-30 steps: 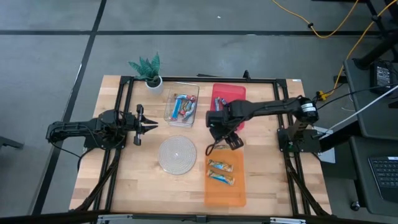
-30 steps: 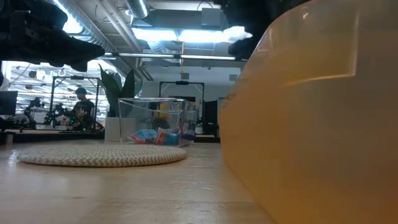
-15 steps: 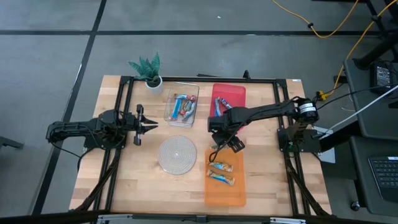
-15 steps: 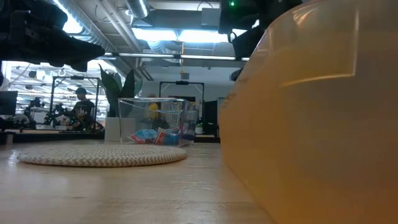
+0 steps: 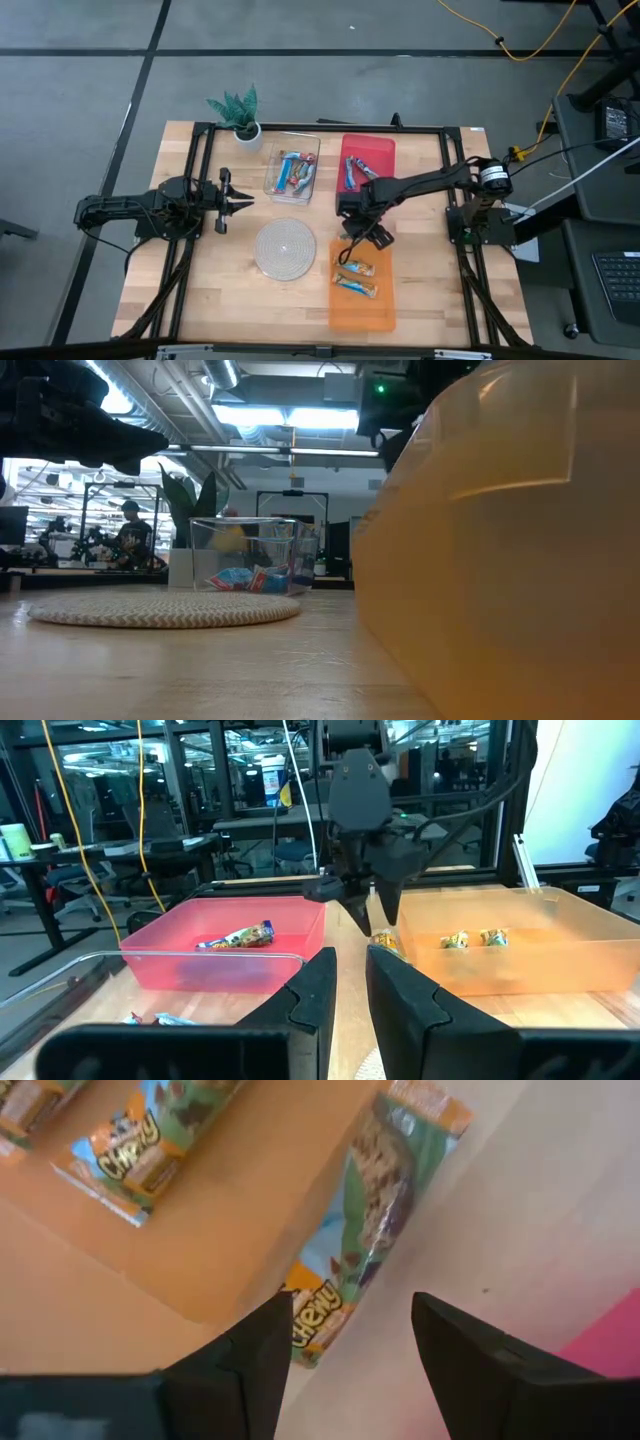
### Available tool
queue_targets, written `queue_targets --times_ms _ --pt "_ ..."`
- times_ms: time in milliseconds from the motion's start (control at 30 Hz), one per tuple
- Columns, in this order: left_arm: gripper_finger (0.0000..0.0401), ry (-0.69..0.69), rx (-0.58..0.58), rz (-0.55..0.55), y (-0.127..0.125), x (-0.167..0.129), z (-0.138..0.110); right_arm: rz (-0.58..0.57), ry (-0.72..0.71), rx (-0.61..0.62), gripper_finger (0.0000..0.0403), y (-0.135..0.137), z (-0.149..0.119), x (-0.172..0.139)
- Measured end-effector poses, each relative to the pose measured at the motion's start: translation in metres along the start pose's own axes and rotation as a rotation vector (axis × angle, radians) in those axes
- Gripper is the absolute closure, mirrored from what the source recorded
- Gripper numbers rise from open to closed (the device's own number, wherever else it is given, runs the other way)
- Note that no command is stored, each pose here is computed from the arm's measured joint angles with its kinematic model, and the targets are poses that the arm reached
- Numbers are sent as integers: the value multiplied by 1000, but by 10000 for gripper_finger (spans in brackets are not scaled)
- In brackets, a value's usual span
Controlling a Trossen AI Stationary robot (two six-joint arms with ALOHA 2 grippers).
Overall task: Pick and place Granola Bars by type
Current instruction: Put the yellow granola bar into the orange bin
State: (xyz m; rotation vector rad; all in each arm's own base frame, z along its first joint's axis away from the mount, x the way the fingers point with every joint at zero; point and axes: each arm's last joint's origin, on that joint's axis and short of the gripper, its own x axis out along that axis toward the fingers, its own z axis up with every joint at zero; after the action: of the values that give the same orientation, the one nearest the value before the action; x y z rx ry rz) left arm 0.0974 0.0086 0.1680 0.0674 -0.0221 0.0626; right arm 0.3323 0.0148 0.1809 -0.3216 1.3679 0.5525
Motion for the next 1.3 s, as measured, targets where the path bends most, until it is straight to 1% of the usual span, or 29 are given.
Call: queue_targets --times_ms 67,200,800,1000,1300 --pt "347 0 0 0 0 0 0 23 -11 -4 196 1 -2 4" --pt "347 0 0 0 0 0 0 35 -1 -22 196 3 -7 11" --pt "347 0 0 0 0 0 0 0 -58 -37 200 2 -14 31" --pt "347 0 0 0 0 0 0 -3 -59 -38 234 3 -19 39" --pt "347 0 0 0 0 0 0 -23 -48 -34 318 3 -20 39"
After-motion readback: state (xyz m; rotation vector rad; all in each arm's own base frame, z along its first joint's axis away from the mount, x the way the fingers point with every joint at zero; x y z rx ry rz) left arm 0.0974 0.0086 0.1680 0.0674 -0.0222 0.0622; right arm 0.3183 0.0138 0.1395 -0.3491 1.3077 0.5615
